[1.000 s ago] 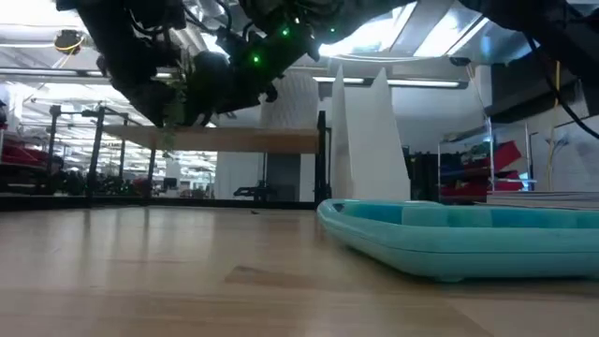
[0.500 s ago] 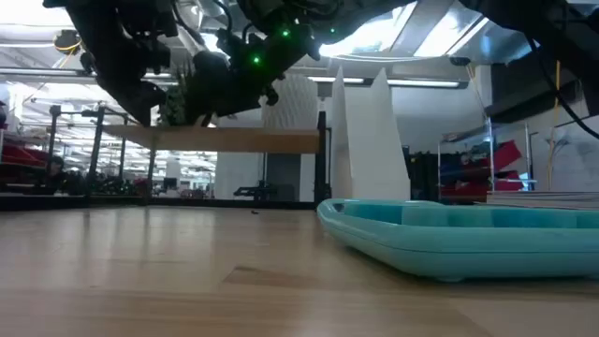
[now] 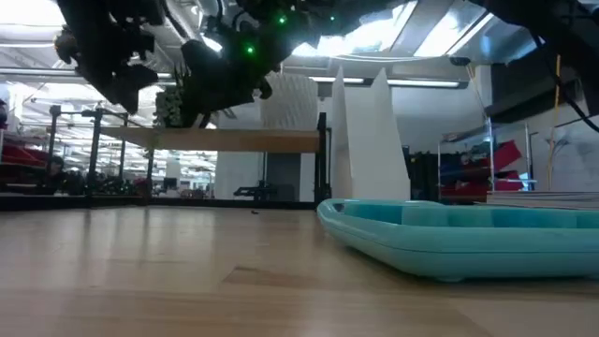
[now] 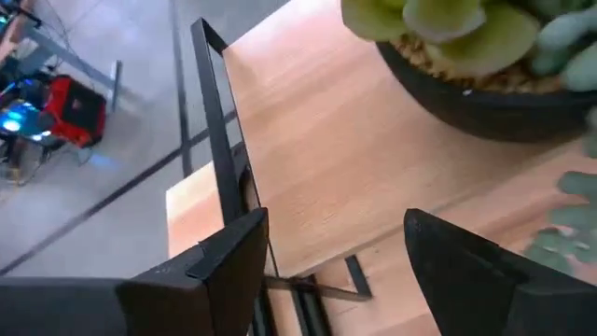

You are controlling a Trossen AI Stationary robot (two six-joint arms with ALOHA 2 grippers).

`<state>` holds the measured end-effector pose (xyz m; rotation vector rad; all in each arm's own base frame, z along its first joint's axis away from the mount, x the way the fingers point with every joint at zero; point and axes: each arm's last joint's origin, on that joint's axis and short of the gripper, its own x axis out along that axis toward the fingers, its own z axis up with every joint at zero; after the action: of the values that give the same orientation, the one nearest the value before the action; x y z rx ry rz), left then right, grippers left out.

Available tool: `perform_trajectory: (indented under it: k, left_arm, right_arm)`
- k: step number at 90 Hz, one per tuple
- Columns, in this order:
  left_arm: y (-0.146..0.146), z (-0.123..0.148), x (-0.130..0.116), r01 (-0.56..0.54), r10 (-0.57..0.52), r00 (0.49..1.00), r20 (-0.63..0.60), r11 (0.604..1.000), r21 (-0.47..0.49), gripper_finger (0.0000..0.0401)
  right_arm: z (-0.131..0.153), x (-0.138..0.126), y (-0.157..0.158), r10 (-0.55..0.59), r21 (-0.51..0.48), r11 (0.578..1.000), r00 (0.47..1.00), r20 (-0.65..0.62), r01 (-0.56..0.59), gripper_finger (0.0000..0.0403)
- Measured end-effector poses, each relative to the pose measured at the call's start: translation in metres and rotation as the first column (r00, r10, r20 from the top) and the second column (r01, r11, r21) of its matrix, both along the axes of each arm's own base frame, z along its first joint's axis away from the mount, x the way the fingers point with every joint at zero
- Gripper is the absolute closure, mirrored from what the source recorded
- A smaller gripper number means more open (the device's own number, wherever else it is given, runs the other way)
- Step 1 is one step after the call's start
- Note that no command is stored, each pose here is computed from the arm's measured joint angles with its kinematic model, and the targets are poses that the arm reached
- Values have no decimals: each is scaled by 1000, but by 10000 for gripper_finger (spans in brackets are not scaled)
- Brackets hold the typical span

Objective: Stock shelves
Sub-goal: Put the gold pen organizer under the shelf

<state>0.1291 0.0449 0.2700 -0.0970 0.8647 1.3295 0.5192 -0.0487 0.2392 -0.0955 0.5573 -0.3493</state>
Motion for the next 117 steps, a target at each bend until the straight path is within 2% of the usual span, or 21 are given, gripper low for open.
perform_trajectory:
  k: [16,27,33,41,55,68,73,84,100,108,117]
  left_arm:
    - [-12,19,-6,84,-83,989,120,996,0,168]
    - [-25,26,-6,182,-183,965,188,983,25,168]
    - [-35,27,-3,248,-252,943,219,968,43,168]
    - [-50,26,3,335,-339,907,252,940,59,168]
    - [-85,19,14,465,-483,840,248,876,131,168]
    - [-117,4,25,537,-560,797,227,828,160,168]
    - [-127,-3,30,551,-569,786,242,822,144,168]
    - [-148,-12,41,586,-579,780,238,809,50,168]
    - [-164,11,61,625,-582,775,245,763,-164,168]
    - [-169,25,66,637,-571,769,287,715,-287,168]
    - [-175,33,66,615,-512,788,342,630,-475,168]
  right_arm:
    - [2,-6,21,93,-100,989,988,-122,-105,205]
    - [12,-20,44,183,-126,968,951,-249,-219,205]
    - [13,-28,61,271,-119,938,901,-339,-327,205]
    - [9,-41,86,386,-63,883,797,-465,-464,205]
    - [8,-73,125,510,97,806,600,-617,-585,205]
    - [0,-106,160,566,160,758,515,-644,-633,205]
    - [-1,-119,171,560,154,761,518,-647,-630,205]
    - [0,-149,193,517,101,800,595,-616,-591,205]
    - [-12,-174,221,480,55,831,661,-577,-554,205]
    - [-17,-178,232,476,51,842,696,-538,-537,205]
    - [-25,-176,241,499,59,841,730,-468,-537,205]
